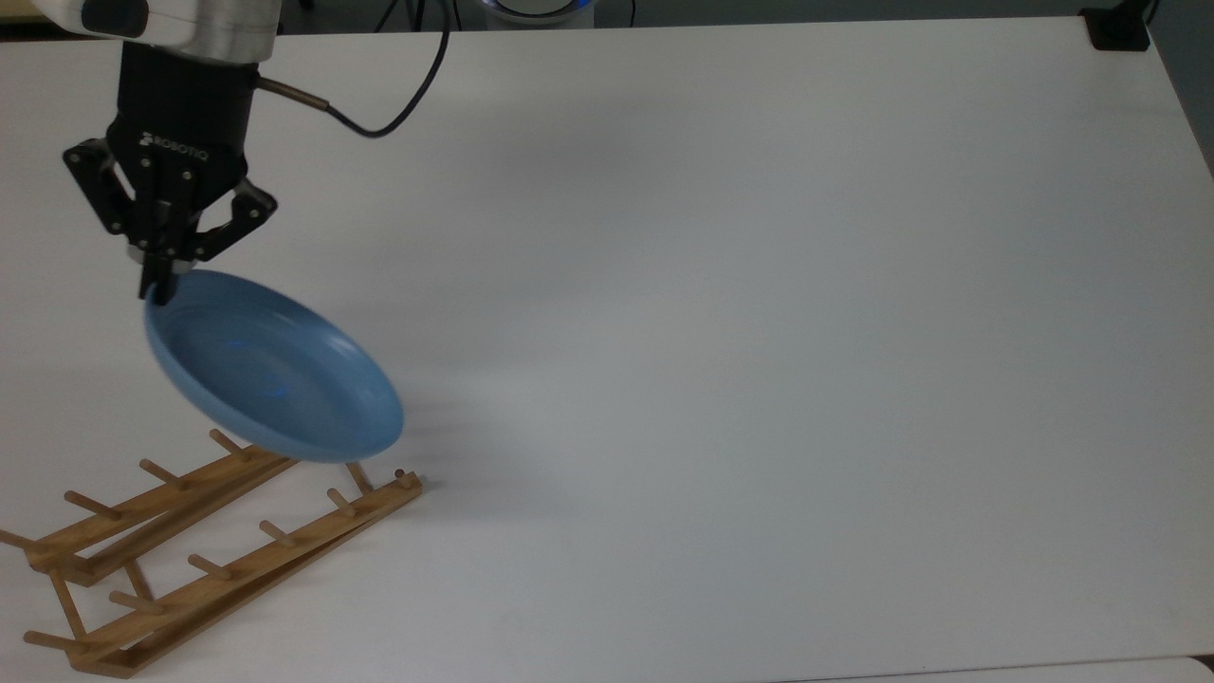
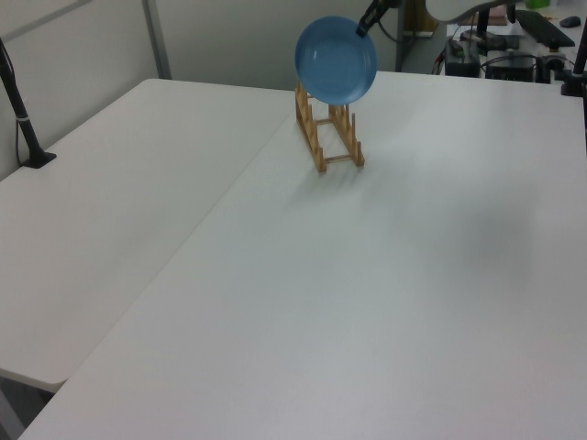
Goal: Place plate in plate rack
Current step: 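Lift the blue plate and tilt it upright toward the wooden rack, then lower the upright plate between the rack pegs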
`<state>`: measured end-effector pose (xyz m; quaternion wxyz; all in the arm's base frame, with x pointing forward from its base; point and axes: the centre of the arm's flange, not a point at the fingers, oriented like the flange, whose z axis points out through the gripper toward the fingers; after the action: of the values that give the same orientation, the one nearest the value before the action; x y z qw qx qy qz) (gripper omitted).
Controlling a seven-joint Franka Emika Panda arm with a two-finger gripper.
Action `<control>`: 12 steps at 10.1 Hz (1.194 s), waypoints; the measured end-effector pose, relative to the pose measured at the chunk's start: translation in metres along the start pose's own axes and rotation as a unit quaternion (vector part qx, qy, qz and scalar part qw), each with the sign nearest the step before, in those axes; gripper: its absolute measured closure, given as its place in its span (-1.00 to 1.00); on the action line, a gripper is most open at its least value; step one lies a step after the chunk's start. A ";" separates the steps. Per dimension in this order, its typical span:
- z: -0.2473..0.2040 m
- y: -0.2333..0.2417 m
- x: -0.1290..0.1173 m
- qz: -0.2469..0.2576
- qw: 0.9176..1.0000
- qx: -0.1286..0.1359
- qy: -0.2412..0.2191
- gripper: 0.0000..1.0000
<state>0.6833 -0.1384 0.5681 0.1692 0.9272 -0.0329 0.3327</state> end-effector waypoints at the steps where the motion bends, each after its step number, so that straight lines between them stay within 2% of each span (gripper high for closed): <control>1: 0.006 0.004 -0.001 0.003 0.999 -0.030 0.011 0.90; 3: 0.018 0.005 -0.008 -0.003 0.996 -0.091 0.019 0.90; 5: 0.039 -0.005 -0.018 -0.001 0.991 -0.128 0.024 0.90; 6: 0.045 -0.008 -0.021 -0.003 0.991 -0.131 0.023 0.90; 9: 0.056 -0.018 -0.024 -0.012 0.993 -0.113 0.038 0.90; 12: 0.077 -0.031 -0.033 -0.042 0.992 -0.110 0.041 0.90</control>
<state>0.7095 -0.1370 0.4832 0.2848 0.8890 -0.0233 0.3578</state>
